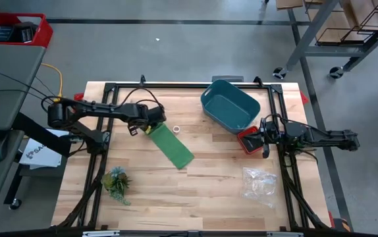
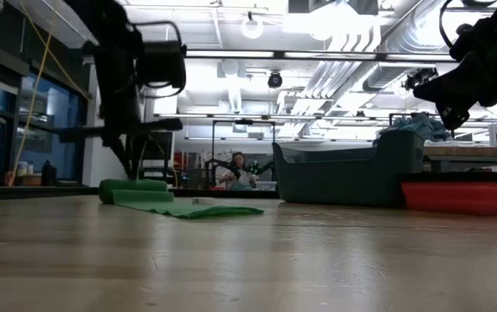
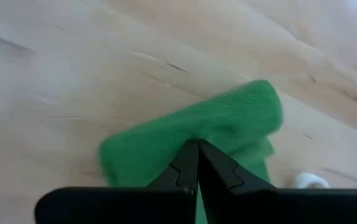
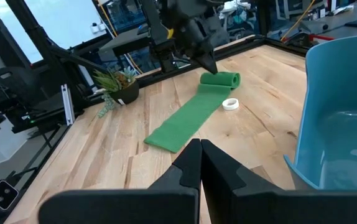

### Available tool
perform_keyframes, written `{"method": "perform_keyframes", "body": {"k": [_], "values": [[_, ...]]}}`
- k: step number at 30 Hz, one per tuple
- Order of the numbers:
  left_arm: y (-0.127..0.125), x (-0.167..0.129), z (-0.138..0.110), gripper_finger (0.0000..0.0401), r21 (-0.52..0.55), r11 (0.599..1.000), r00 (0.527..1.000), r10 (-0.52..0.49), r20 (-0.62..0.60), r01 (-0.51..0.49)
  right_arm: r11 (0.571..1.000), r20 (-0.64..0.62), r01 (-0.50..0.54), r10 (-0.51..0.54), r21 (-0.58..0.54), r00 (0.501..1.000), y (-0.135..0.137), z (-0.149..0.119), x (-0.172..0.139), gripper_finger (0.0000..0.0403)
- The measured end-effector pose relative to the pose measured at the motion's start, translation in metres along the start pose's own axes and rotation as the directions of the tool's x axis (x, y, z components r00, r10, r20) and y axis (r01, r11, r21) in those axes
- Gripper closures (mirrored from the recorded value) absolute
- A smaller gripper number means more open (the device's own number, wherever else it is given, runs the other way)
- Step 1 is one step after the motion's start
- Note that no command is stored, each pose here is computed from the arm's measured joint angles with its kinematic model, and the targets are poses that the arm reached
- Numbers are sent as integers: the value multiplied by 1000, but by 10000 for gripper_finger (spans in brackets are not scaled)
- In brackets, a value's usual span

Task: Roll bandage
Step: Roll the green bandage

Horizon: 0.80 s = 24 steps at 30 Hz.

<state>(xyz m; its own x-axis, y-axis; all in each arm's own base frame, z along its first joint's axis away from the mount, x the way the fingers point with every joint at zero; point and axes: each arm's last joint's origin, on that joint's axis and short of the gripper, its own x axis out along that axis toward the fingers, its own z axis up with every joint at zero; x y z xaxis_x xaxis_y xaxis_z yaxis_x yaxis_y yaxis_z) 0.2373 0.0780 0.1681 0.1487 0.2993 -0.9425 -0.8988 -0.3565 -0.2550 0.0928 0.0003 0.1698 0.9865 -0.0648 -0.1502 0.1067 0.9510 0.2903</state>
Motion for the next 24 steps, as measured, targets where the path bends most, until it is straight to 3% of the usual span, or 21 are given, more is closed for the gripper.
{"method": "perform_keyframes", "body": {"k": [3,5,11,15,24], "values": [[0,11,-2,401,53,994,990,-85,-116,92,1000,1,0,0,0,1000,0,0,0,403],[0,12,-3,401,57,993,987,-96,-126,104,1000,0,0,0,0,1000,0,0,0,403],[1,13,4,401,135,987,996,-79,-34,83,1000,0,0,0,0,1000,0,0,0,403],[6,15,14,401,132,991,999,-27,31,23,1000,0,1,-1,0,1000,0,0,0,403],[9,3,33,401,127,991,993,-49,111,34,1000,0,0,0,0,1000,0,0,0,403]]}}
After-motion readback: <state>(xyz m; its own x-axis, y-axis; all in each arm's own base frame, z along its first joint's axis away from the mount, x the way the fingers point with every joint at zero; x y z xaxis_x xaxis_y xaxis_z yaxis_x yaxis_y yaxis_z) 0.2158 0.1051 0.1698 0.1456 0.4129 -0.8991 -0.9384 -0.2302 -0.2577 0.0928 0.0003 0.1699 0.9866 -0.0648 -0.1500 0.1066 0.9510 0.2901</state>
